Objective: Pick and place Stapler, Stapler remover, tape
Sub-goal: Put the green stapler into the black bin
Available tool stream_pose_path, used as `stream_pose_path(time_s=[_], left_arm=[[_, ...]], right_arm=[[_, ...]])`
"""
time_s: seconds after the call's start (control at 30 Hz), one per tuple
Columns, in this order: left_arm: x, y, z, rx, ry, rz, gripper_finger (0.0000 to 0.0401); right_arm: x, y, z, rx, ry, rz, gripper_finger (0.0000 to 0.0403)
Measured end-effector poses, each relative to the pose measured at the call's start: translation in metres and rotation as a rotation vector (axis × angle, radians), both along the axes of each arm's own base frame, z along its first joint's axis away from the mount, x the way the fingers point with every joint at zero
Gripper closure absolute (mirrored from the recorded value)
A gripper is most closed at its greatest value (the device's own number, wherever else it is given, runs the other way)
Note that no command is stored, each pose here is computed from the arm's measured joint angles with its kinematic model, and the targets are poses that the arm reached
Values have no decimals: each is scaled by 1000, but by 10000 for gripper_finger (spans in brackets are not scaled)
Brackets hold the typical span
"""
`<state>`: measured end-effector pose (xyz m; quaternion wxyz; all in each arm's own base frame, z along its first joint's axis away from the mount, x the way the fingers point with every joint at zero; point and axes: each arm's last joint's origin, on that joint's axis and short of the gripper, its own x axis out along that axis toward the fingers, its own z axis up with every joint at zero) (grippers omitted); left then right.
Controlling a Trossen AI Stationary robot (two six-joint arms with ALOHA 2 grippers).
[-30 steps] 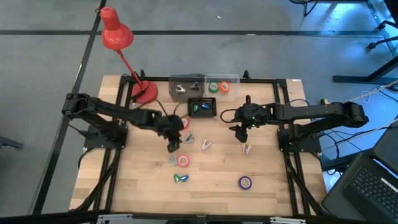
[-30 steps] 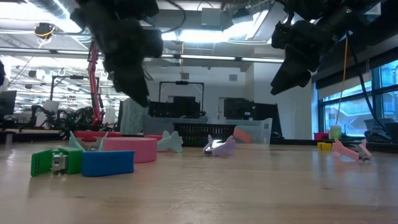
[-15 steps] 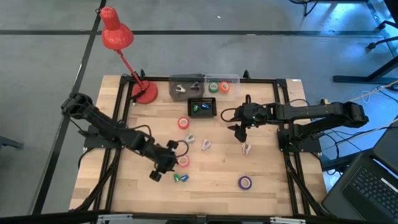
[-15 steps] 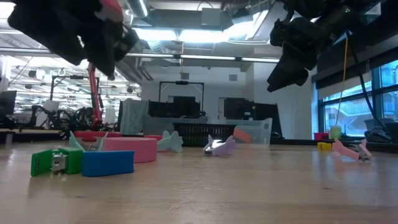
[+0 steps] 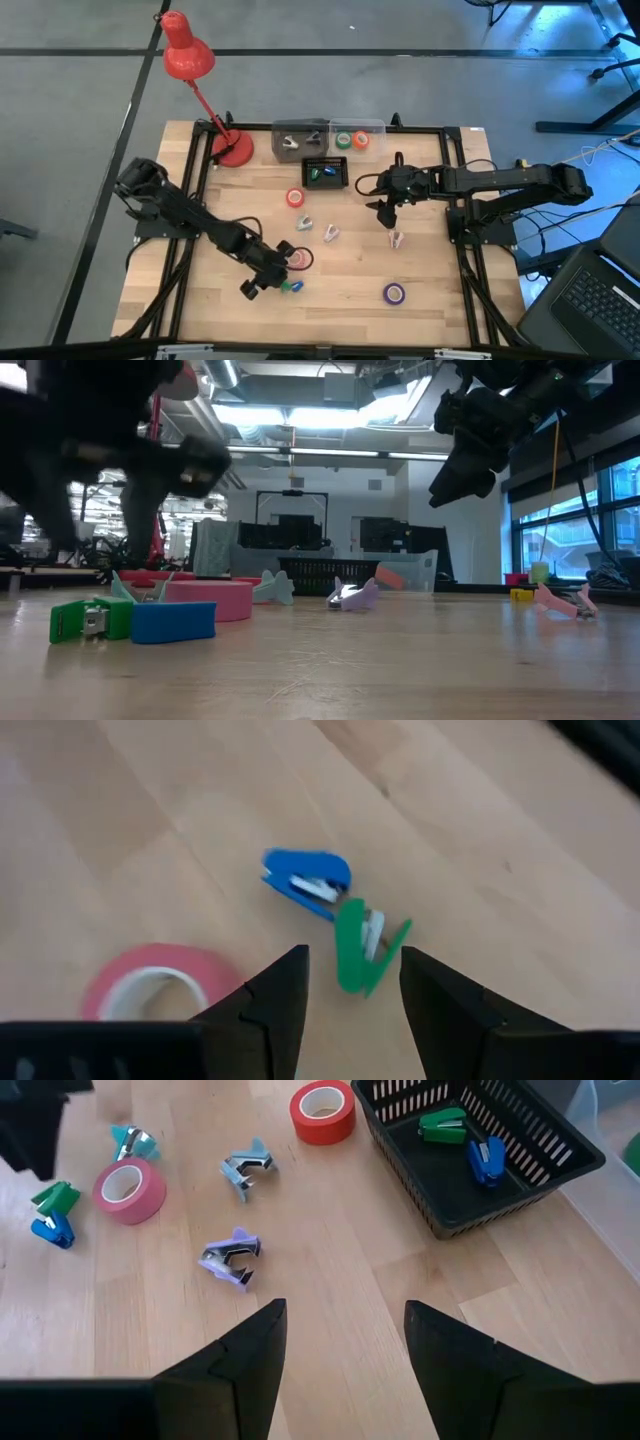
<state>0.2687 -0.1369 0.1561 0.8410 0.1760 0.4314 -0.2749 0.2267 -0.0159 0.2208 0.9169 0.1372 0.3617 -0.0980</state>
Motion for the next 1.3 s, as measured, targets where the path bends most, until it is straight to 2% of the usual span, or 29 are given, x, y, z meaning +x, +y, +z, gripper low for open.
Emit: stream_pose_path(time_s=[0.2,0.43,0.53,0.7,0.9,1.03,1.1,1.23,1.3], left_arm=[[3,-2,-22,26,75,-18,250],[7,-4,-31,33,64,-11,261],[7,-4,-31,37,61,-17,284],[8,-3,-31,29,62,-14,362],[8,-3,-30,-7,84,25,365],[4,-2,-22,-11,94,24,364],[3,1,-9,15,82,52,365],[3,20,17,123,19,206,365],[7,33,29,178,-61,296,365]], right_arm=[[0,0,0,0,0,0,199],[0,0,0,3,0,-3,199],[0,0,0,3,0,-3,199],[0,0,0,3,0,-3,199],[0,0,0,3,0,-3,199],[0,0,0,3,0,-3,199],[0,0,0,3,-1,-3,199],[1,0,1,2,-11,-3,199],[1,0,1,2,-19,-2,199]])
